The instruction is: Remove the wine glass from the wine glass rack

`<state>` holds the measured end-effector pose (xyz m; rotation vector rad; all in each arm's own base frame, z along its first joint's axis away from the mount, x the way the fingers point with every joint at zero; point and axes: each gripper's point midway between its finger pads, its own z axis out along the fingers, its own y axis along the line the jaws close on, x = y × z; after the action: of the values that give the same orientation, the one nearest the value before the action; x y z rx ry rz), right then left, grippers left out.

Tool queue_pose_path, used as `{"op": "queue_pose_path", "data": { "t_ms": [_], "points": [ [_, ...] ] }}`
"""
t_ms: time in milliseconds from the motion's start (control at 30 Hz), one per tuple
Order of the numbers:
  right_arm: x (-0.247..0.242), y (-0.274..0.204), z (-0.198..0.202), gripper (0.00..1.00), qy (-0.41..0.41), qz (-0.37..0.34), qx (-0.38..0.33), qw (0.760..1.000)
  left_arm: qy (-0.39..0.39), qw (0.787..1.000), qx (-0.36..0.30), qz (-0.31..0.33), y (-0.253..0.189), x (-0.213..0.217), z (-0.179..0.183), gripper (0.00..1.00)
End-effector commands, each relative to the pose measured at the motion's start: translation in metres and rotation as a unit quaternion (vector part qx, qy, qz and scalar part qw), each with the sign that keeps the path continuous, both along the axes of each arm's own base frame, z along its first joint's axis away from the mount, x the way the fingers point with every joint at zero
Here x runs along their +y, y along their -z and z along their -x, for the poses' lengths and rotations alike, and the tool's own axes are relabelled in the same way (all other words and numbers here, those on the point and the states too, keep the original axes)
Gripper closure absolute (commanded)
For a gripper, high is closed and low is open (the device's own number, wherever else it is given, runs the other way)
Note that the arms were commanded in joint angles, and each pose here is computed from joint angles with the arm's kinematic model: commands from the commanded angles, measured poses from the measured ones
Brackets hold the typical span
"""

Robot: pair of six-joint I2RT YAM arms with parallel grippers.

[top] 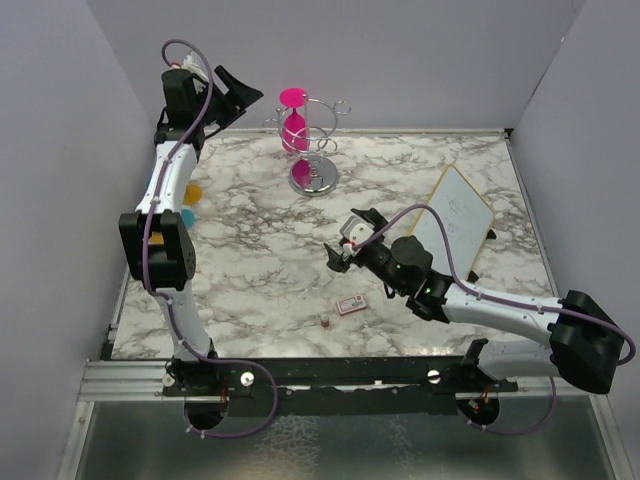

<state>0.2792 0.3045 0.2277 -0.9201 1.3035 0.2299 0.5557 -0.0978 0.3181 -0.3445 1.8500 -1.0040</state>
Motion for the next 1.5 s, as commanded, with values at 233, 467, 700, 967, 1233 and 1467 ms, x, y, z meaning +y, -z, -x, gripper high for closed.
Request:
{"op": "queue_pose_path", "data": {
  "t_ms": [233, 467, 700, 967, 1233, 1467],
  "points": [
    [0.0, -0.013, -0.007, 0.0, 0.004, -0.012, -0.015, 1.0, 0.002, 0.998, -0.004, 0.069, -0.007, -0.03, -0.07, 0.26],
    [-0.002, -0.015, -0.006, 0.0, 0.004, -0.013, -0.017, 1.0, 0.003, 0.996, 0.019, 0.087, 0.012, -0.046, -0.079, 0.31],
    [-0.004, -0.016, -0.005, 0.0, 0.005, -0.014, -0.02, 1.0, 0.009, 0.994, 0.03, 0.107, 0.017, -0.059, -0.087, 0.37],
    [-0.003, -0.017, -0.005, 0.0, 0.004, -0.014, -0.022, 1.0, 0.02, 0.991, 0.041, 0.125, 0.024, -0.073, -0.088, 0.48],
    [0.0, -0.013, -0.006, 0.01, 0.001, -0.009, -0.018, 1.0, 0.02, 0.991, 0.041, 0.127, 0.021, -0.074, -0.087, 0.64],
    [-0.001, -0.013, -0.005, 0.01, -0.001, -0.009, -0.019, 1.0, 0.018, 0.99, 0.052, 0.131, 0.025, -0.074, -0.086, 0.71]
  ]
}}
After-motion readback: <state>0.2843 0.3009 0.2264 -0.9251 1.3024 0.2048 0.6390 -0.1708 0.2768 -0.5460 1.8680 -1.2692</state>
